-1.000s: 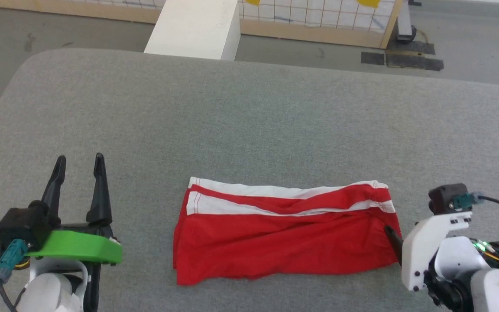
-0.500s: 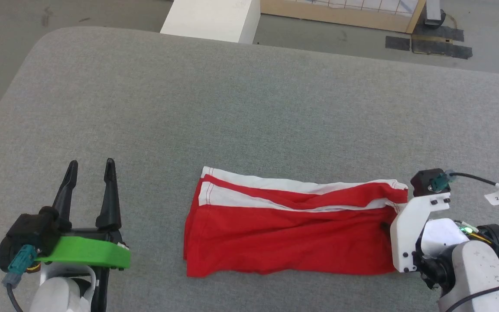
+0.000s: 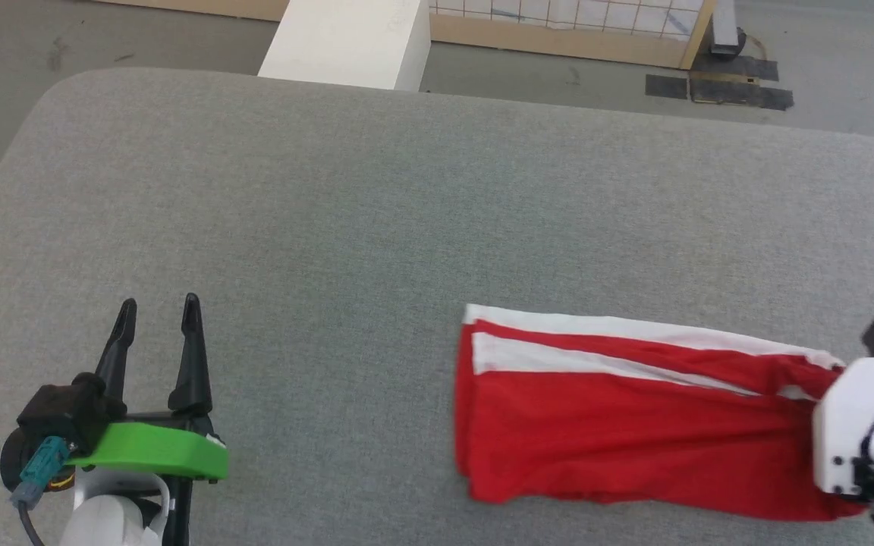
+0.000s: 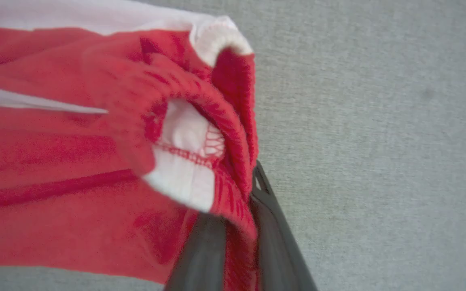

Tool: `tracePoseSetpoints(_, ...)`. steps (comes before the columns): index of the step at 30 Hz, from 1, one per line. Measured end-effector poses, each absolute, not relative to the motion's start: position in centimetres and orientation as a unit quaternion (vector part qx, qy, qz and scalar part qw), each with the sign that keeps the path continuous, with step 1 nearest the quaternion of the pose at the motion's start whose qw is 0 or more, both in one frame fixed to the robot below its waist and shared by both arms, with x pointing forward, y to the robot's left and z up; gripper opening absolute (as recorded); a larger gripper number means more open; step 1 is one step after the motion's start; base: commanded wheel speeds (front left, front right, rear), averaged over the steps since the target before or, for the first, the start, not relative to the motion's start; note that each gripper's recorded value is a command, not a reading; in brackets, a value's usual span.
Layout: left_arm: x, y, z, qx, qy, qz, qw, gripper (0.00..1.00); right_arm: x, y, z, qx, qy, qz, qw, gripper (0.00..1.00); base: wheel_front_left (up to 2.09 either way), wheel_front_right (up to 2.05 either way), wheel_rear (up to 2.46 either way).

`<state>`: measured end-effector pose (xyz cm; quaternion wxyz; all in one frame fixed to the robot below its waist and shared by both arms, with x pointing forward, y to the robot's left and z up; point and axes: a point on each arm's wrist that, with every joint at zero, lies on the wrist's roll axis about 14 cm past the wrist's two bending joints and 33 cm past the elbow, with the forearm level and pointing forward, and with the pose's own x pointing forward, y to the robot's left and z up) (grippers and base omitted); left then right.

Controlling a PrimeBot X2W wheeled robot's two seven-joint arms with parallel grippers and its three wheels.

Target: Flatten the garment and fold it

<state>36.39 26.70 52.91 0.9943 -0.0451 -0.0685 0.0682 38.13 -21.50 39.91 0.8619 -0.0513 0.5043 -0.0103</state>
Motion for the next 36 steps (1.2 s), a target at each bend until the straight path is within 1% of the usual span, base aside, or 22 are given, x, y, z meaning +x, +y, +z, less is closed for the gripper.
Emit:
tracePoseSetpoints(4, 36.5, 26.5, 52.8, -0.046, -0.068, 0.065, 0.995, 1.0, 37.9, -23.2, 41.1, -0.059, 0.504, -0.035, 0.861, 0.0, 0.0, 0.0, 0.0)
tracePoseSetpoints(6, 36.4, 26.2, 53.0, -0.047, -0.069, 0.06, 0.995, 1.0, 38.0, -21.6, 42.7, -0.057, 0.498, -0.008, 0.865, 0.0, 0.0, 0.0, 0.0)
tracePoseSetpoints(11, 36.2, 26.3, 53.3, -0.048, -0.075, 0.061, 0.994, 1.0, 36.7, -16.6, 44.2, -0.031, 0.505, 0.078, 0.859, 0.0, 0.0, 0.0, 0.0)
tracePoseSetpoints(14, 36.0, 26.2, 53.2, -0.049, -0.073, 0.06, 0.994, 1.0, 36.4, -13.4, 45.5, -0.01, 0.488, 0.135, 0.862, 0.0, 0.0, 0.0, 0.0)
tracePoseSetpoints(17, 35.9, 26.1, 53.0, -0.051, -0.07, 0.06, 0.994, 1.0, 36.1, -10.1, 46.0, 0.005, 0.475, 0.191, 0.859, 0.0, 0.0, 0.0, 0.0)
tracePoseSetpoints(19, 35.8, 26.1, 52.9, -0.051, -0.069, 0.06, 0.994, 1.0, 35.8, -7.9, 45.9, 0.016, 0.471, 0.227, 0.852, 0.0, 0.0, 0.0, 0.0)
tracePoseSetpoints(26, 35.2, 26.4, 52.3, -0.056, -0.059, 0.067, 0.994, 1.0, 35.6, -1.7, 44.5, 0.068, 0.457, 0.32, 0.827, 0.0, 0.0, 0.0, 0.0)
tracePoseSetpoints(29, 34.9, 26.7, 51.9, -0.057, -0.052, 0.073, 0.994, 1.0, 35.8, 0.4, 43.6, 0.076, 0.455, 0.342, 0.819, 0.0, 0.0, 0.0, 0.0)
tracePoseSetpoints(36, 34.5, 27.4, 51.1, -0.057, -0.039, 0.084, 0.994, 1.0, 37.5, 2.7, 41.3, 0.097, 0.443, 0.348, 0.821, 0.0, 0.0, 0.0, 0.0)
